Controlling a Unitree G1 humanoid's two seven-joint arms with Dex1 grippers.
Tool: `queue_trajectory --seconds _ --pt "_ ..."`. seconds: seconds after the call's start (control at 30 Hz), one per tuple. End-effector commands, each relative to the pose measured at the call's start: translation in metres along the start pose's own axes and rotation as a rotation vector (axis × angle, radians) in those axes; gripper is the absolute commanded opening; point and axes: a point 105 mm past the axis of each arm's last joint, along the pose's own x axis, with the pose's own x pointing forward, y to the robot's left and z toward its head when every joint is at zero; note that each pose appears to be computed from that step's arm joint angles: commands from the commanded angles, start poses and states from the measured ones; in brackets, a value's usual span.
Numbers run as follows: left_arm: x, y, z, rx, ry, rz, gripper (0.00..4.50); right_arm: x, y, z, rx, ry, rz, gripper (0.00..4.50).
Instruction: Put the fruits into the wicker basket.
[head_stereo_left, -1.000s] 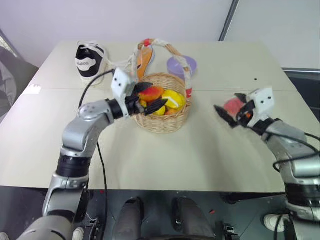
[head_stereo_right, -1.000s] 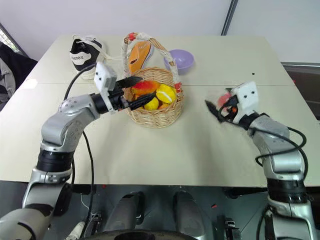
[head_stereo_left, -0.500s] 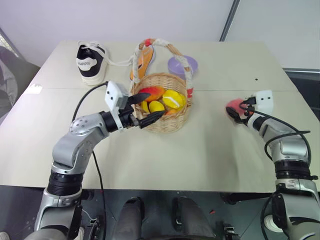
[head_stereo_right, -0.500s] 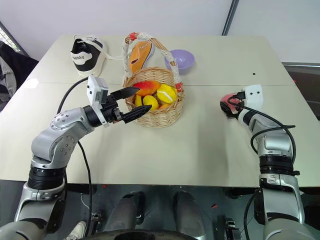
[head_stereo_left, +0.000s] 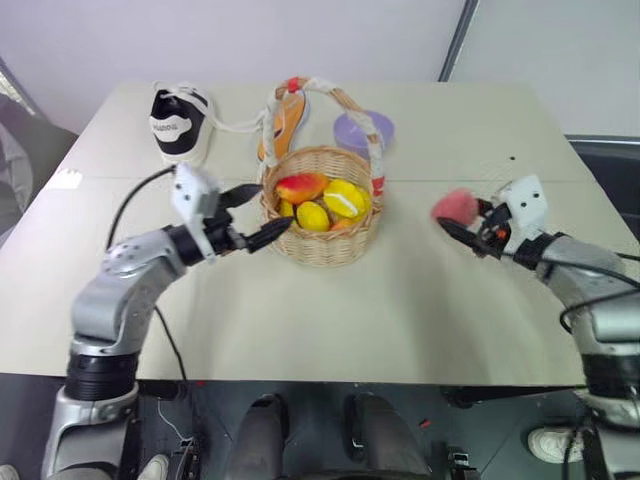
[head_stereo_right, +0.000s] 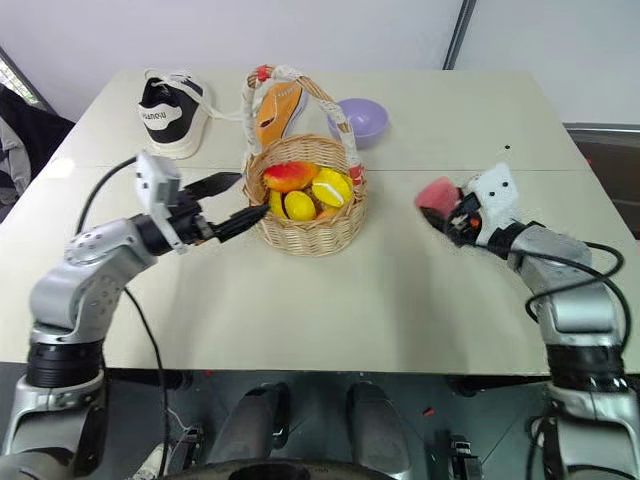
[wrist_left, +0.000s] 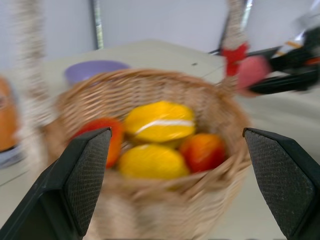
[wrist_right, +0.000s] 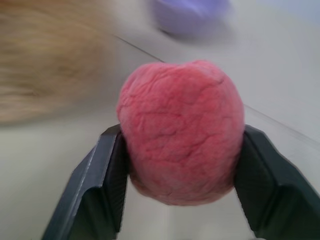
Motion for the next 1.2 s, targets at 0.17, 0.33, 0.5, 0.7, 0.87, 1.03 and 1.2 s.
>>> queue_trajectory --seconds 0.17,0.33,0.5,0.7,0.87,1.03,1.2 --pt "-0.028 0.01 0.013 0.039 -0.05 0.024 4.5 0.046 0.084 0.072 -0.003 -0.181 0.228 2.44" --pt "-0.03 0.004 0.016 0.024 -0.07 0.018 4.5 0.091 0.093 0.089 0.096 -0.202 0.119 2.44" --pt "-0.03 -0.003 0.016 0.017 -0.074 0.02 4.5 0.11 0.092 0.088 0.09 -0.189 0.062 3.84" --pt "-0.032 -0.008 0.017 0.01 -0.081 0.025 4.5 0.089 0.094 0.106 -0.011 -0.298 0.106 4.47" --pt "-0.032 -0.009 0.017 -0.001 -0.087 0.02 4.5 0.038 0.103 0.105 0.02 -0.37 0.299 4.47" --pt "-0.025 -0.012 0.016 -0.013 -0.088 -0.017 4.5 0.033 0.064 0.073 0.113 -0.28 0.104 4.47" --pt "-0.011 -0.019 0.019 -0.023 -0.106 -0.068 4.5 0.068 0.039 0.056 0.196 -0.282 -0.073 4.47"
